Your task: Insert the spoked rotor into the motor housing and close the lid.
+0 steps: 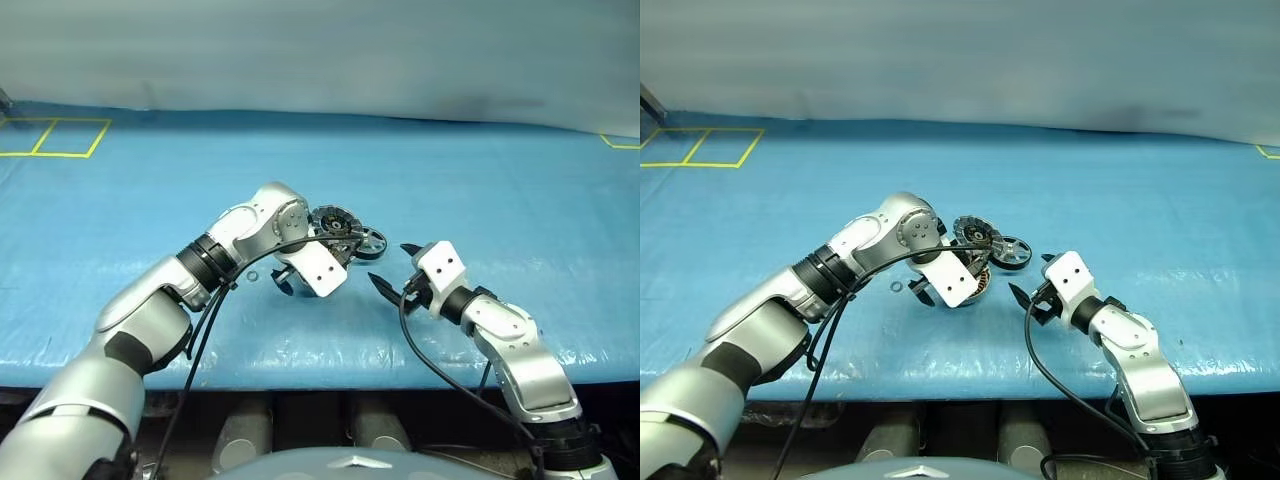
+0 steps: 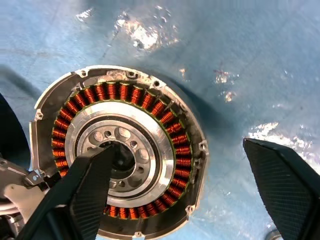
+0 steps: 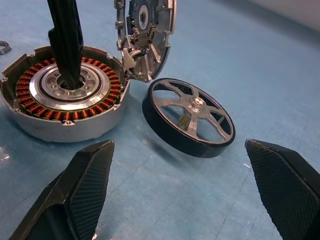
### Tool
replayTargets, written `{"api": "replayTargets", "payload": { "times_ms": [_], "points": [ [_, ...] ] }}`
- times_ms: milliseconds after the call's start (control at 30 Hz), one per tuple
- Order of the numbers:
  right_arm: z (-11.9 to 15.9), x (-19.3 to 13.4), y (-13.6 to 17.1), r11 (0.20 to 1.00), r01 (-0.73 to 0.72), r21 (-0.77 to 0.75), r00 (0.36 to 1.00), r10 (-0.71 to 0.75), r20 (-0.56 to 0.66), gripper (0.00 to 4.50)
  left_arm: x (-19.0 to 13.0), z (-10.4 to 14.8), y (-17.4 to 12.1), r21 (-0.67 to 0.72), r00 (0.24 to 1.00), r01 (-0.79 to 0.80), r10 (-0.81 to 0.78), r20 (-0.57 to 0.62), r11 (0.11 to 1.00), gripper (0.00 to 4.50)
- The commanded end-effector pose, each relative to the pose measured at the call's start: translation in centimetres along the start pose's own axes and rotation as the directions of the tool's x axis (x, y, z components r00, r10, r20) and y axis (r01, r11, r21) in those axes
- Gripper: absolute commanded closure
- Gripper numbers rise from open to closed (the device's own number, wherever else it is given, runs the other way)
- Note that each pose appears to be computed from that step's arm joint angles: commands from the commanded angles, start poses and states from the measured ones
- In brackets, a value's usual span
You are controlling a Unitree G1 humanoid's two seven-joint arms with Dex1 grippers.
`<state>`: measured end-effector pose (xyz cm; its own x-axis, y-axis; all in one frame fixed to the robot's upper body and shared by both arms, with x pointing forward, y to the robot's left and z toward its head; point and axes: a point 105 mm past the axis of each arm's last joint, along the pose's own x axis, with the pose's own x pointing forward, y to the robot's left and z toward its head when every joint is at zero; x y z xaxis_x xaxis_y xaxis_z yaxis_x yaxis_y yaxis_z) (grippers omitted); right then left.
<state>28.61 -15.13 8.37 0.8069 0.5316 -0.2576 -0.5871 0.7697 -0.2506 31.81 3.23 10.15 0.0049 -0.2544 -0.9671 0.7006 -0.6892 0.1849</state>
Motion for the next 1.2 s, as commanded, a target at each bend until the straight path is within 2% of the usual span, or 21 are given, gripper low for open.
{"api": "replayTargets", "payload": {
  "times_ms": [33,133,300,400,433,500,600,633,700,800,933,1067,1200],
  "points": [
    [1.2,0.0,-0.2,1.0,0.0,-0.022,0.999,0.001,0.046,0.0,-3.5,1.2,0.8,-0.033,0.993,-0.065,0.068,0.097,0.997,0.2],
    [1.2,0.2,-0.3,1.0,-0.004,-0.018,0.999,0.005,0.05,0.0,-5.0,0.9,0.1,-0.074,0.989,-0.075,0.084,0.124,0.994,0.2],
    [1.3,0.5,-0.2,1.0,-0.014,-0.014,0.998,0.015,0.056,0.0,-6.0,1.3,-3.1,-0.123,0.975,-0.002,0.029,0.221,0.992,0.2],
    [1.6,0.6,-0.1,1.0,-0.025,-0.005,0.997,0.025,0.072,0.0,-7.2,1.7,-3.3,-0.138,0.956,-0.036,0.074,0.285,0.99,0.2],
    [1.7,0.6,-0.1,1.0,-0.028,0.0,0.997,0.028,0.078,0.0,-7.8,1.8,-2.6,-0.168,0.939,-0.085,0.135,0.315,0.982,0.2],
    [1.9,0.7,0.1,0.999,-0.041,0.018,0.995,0.039,0.094,0.0,-9.2,2.1,-0.1,-0.265,0.864,-0.238,0.328,0.382,0.934,0.2],
    [1.8,0.9,0.4,0.998,-0.054,0.032,0.994,0.051,0.099,0.0,-11.1,1.8,2.8,-0.496,0.639,-0.398,0.621,0.454,0.772,0.2],
    [1.7,0.9,0.5,0.998,-0.056,0.032,0.994,0.052,0.098,0.0,-11.0,1.3,2.9,-0.559,0.579,-0.418,0.684,0.444,0.716,0.2],
    [1.7,0.7,0.5,0.998,-0.055,0.033,0.994,0.052,0.098,0.0,-9.8,0.2,2.3,-0.659,0.506,-0.417,0.762,0.404,0.626,0.2],
    [1.6,0.3,0.4,0.998,-0.05,0.034,0.994,0.046,0.094,0.0,-6.6,-2.1,0.0,-0.773,0.499,-0.386,0.819,0.284,0.503,0.2],
    [1.3,-0.3,0.7,0.996,-0.076,0.049,0.994,0.072,0.081,0.0,-3.8,-3.9,-3.4,-0.843,0.55,-0.33,0.812,0.194,0.425,0.2],
    [1.1,-0.7,1.9,0.988,-0.138,0.073,0.988,0.132,0.08,0.0,-4.6,-4.9,-4.8,-0.883,0.509,-0.304,0.844,0.166,0.357,0.2],
    [0.8,-0.6,2.3,0.987,-0.137,0.081,0.989,0.131,0.075,0.0,-5.7,-6.8,-5.8,-0.908,0.449,-0.342,0.891,0.069,0.243,0.2]
  ]
}}
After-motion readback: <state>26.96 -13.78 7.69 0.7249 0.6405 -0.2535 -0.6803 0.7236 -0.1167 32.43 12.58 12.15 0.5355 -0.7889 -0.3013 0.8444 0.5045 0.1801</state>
